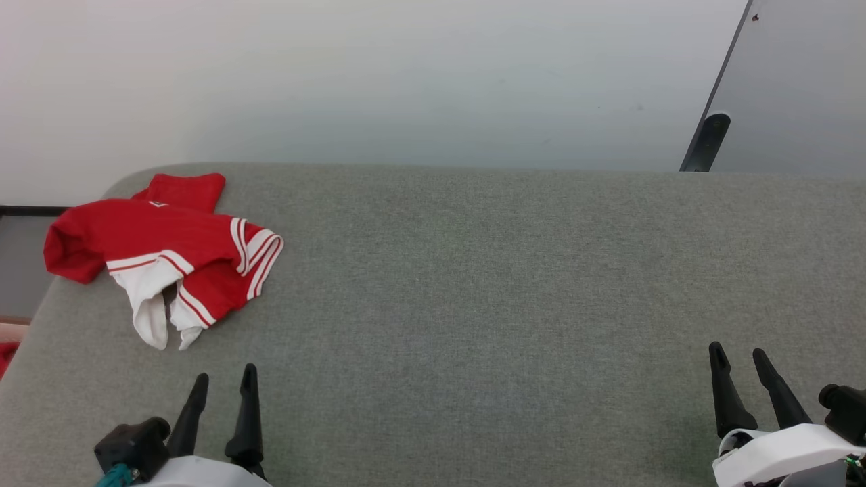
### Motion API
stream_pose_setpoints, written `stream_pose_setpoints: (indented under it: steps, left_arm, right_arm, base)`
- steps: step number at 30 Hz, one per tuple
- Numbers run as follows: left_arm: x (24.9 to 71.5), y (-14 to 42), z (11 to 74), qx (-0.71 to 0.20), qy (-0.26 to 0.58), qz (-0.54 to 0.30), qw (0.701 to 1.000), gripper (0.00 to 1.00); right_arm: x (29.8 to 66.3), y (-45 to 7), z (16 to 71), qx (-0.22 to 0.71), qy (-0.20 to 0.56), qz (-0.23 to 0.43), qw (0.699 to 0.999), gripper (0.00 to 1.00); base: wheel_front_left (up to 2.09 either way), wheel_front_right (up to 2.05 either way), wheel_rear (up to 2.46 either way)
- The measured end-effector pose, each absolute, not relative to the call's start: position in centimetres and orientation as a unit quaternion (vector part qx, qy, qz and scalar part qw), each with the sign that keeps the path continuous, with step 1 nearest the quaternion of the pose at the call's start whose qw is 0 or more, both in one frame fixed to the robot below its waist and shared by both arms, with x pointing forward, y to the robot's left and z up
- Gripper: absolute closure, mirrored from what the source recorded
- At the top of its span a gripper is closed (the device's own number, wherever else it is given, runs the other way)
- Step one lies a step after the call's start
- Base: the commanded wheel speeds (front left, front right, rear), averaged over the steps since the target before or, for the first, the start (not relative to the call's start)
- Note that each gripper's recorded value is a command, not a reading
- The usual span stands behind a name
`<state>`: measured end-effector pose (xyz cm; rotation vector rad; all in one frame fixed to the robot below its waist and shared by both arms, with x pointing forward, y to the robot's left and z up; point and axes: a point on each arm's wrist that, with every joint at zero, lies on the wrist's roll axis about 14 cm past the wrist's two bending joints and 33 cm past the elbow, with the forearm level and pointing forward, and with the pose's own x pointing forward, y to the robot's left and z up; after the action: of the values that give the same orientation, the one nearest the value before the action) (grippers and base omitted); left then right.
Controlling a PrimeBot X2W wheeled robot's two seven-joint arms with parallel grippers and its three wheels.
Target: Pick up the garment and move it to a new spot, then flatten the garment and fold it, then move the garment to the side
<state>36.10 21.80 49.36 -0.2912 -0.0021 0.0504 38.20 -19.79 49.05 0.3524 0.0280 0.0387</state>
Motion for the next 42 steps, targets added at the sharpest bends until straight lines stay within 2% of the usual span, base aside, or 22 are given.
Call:
stream_pose_setpoints:
  steps: [19, 42]
  left_arm:
    - [36.0, 20.9, 49.3, -0.069, -0.007, 0.002, 0.998, 0.00]
    - [35.8, 20.1, 49.1, -0.008, -0.012, -0.027, 1.000, 0.00]
  right_arm:
    - [38.1, -20.1, 49.3, 0.106, 0.001, 0.022, 0.994, 0.00]
    - [37.2, -20.5, 48.8, 0.064, -0.005, 0.018, 0.998, 0.00]
  base:
    - [0.00, 0.00, 0.00]
    - [0.00, 0.00, 0.00]
